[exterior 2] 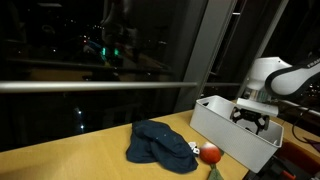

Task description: Put the objects from the white container on the left side of the table then place them back in the container.

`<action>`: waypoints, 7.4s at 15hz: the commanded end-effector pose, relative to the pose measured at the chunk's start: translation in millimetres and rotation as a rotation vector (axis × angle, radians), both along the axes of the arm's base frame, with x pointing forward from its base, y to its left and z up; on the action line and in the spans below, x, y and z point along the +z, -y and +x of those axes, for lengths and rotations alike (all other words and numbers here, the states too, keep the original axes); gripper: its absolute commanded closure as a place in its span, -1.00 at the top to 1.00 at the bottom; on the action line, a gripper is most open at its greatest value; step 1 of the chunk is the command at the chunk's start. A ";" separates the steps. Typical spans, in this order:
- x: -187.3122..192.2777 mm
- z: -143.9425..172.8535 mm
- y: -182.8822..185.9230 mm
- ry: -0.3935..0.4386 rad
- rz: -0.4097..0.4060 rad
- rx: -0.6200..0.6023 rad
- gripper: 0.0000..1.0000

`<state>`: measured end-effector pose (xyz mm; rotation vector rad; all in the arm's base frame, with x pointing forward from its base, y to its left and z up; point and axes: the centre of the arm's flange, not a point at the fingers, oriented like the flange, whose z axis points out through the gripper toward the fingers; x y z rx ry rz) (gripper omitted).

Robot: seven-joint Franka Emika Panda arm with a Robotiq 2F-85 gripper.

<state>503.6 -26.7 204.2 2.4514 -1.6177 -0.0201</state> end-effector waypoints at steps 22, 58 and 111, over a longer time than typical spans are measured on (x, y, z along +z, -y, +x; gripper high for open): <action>-17.2 -23.4 4.7 0.022 0.042 -0.043 -1.00; 106.0 58.3 -340.1 0.022 0.159 0.318 -0.27; -54.7 68.2 42.6 0.008 0.139 -0.034 -0.57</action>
